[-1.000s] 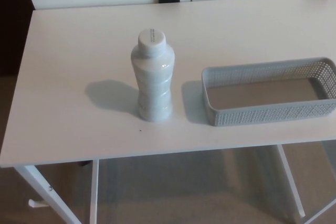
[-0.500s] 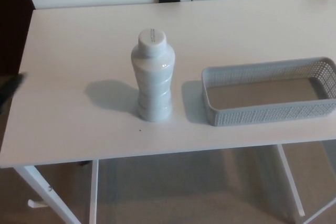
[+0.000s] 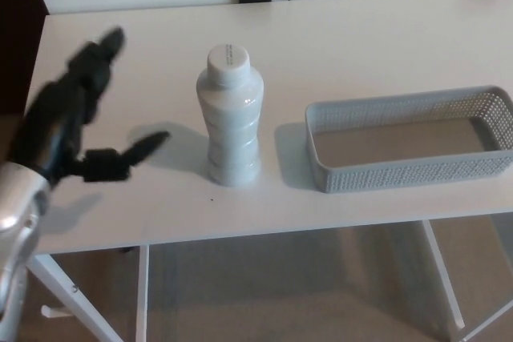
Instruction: The robot walk up to a desk on which a bottle is kept on the left hand side and a container is kept on the right hand side. The robot uses its left hand to pick up the bottle and places it in the container.
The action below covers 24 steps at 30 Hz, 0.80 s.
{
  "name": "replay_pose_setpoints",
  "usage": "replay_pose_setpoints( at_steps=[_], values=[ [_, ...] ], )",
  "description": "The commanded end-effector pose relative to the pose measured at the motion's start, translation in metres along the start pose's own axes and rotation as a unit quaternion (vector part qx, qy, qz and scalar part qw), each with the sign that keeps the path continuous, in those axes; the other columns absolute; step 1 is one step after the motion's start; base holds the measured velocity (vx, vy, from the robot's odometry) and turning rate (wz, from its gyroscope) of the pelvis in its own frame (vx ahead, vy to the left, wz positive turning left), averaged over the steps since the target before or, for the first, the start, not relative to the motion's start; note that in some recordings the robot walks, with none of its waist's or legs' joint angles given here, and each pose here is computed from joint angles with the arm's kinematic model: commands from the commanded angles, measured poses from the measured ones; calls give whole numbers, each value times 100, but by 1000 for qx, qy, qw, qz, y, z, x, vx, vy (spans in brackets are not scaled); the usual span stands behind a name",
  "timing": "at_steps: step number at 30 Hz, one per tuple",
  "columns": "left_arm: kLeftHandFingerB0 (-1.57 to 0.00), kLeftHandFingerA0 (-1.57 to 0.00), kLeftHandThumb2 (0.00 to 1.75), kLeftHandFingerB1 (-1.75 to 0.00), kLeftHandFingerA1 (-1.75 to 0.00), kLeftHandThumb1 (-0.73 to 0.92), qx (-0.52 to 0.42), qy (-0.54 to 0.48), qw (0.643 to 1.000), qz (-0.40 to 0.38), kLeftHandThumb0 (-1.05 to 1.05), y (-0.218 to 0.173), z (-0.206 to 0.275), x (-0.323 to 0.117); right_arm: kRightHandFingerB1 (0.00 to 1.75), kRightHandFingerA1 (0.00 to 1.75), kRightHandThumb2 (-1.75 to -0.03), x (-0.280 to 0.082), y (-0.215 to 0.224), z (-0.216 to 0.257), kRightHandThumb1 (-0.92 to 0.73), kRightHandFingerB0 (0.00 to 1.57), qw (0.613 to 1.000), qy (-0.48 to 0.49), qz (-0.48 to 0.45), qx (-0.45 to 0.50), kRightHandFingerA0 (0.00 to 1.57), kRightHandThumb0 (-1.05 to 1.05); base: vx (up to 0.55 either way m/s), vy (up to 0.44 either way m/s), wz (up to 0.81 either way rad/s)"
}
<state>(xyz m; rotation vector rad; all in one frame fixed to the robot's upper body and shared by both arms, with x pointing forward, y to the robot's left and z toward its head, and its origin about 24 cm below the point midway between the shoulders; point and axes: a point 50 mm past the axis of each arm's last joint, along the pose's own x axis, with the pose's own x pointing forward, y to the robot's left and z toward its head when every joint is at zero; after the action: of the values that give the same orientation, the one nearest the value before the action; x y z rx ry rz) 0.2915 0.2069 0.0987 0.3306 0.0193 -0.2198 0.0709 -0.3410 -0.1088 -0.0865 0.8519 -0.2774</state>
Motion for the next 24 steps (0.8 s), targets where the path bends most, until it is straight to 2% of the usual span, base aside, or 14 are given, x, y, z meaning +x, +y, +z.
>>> replay_pose_setpoints(
  at_steps=[1,5,6,7,17,24],
  values=[
    [0,0,79,-9,-15,41,15,50,999,-4,-66,-11,-18,-3,44,47,-54,-1,-6,2,-41,82,1000,-3,-6,-11,94,-64,0,0,0],
    [0,0,80,-9,-15,42,15,61,998,-15,-68,-17,-21,-3,44,47,-54,0,-5,5,-41,82,1000,-10,-4,-13,94,-64,0,0,0],
    [0,0,58,-2,-22,50,19,62,998,-18,-69,-19,-21,-2,44,47,-54,0,-5,7,-41,81,1000,-14,-2,-13,93,-64,0,0,0],
    [0,0,81,-10,-15,41,21,63,998,-22,-68,-22,-21,-1,44,47,-54,1,-5,8,-40,82,1000,-16,0,-11,94,-63,0,0,0],
    [0,0,82,-11,-17,40,25,63,996,-50,-68,-48,-18,8,44,47,-55,3,-1,12,-41,83,1000,-21,5,-15,93,-66,0,0,0],
    [0,0,79,-12,-24,39,-22,64,995,-70,-62,-73,-10,28,45,47,-55,6,1,15,-41,83,999,-27,2,-19,94,-66,0,0,0]
  ],
)
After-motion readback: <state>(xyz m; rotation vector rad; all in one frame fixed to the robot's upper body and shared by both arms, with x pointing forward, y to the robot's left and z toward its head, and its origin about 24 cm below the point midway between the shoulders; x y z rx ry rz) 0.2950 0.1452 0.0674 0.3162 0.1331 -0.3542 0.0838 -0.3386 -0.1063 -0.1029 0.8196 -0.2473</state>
